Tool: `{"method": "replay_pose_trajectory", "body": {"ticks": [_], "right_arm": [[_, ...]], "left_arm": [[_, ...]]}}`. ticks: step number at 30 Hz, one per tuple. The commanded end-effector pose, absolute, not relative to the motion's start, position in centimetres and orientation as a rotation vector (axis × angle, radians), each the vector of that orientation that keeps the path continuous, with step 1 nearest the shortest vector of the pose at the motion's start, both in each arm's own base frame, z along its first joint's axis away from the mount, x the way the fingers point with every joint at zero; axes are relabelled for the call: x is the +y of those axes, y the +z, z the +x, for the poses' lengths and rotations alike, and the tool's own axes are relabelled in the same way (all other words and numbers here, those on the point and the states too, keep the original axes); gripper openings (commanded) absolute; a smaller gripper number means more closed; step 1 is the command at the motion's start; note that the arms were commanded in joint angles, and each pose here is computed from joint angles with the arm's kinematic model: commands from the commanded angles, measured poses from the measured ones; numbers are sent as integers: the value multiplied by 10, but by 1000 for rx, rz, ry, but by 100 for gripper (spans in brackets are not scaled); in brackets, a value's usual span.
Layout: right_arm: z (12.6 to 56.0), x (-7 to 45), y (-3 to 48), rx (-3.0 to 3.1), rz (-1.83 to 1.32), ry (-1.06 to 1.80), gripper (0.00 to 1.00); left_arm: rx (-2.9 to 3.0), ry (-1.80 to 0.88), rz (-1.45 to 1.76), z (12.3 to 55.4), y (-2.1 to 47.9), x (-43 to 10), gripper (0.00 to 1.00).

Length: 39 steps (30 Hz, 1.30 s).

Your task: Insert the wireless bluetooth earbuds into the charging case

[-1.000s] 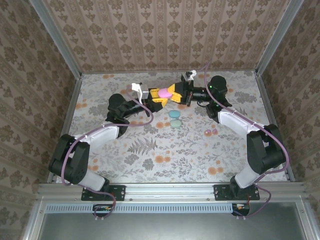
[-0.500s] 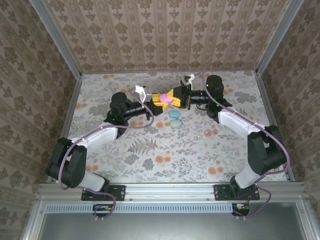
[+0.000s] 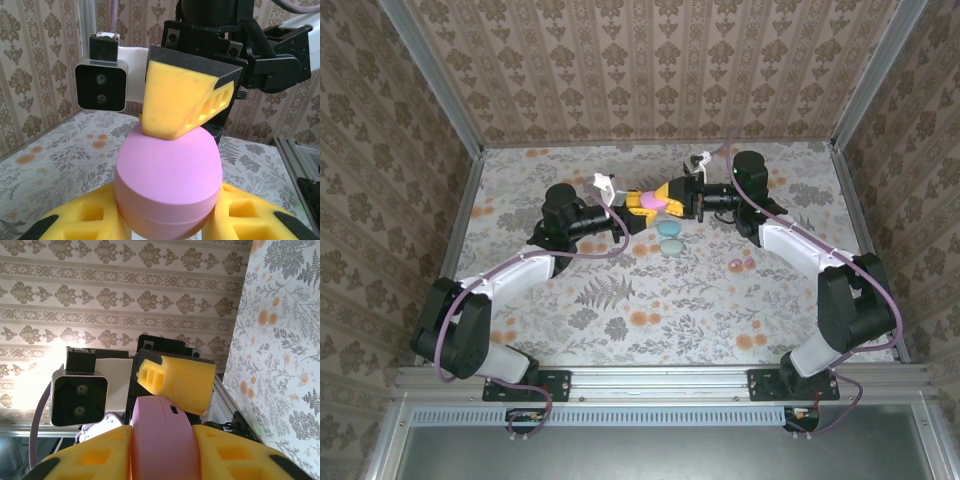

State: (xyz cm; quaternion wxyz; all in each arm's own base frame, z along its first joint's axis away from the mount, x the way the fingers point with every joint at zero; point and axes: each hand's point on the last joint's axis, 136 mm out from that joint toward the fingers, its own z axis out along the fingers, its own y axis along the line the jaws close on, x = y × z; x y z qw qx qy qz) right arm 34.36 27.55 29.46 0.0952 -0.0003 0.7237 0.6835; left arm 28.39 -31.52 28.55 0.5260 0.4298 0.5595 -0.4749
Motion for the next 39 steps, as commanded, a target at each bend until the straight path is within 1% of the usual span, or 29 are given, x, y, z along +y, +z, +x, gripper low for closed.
{"method": "replay_pose_trajectory", "body": {"ticks": [1, 5, 8, 14, 17, 19, 32, 39], "right_arm": [[340, 271, 295, 2142, 1, 2025, 23], [344, 273, 305, 2062, 15, 2098, 19], [348, 273, 311, 2007, 38, 2153, 18], [353, 272, 322, 1920, 61, 2233, 17], [353, 271, 331, 1875, 55, 2269, 17], [354, 272, 332, 1865, 59, 2284, 18], [353, 278, 340, 1837, 42, 2320, 17], [352, 278, 341, 1829, 33, 2319, 17]], "left_arm": [[1197, -1113, 1039, 276, 325, -314, 36], [1162, -1149, 1019, 275, 332, -316, 46], [1136, -1179, 1014, 274, 338, -318, 49], [1118, -1195, 1005, 275, 339, -319, 49], [1123, -1192, 1001, 276, 338, -319, 53], [1122, -1197, 1005, 276, 338, -320, 53], [1110, -1214, 1013, 277, 340, -326, 57], [1129, -1202, 1012, 280, 336, -326, 57]]}}
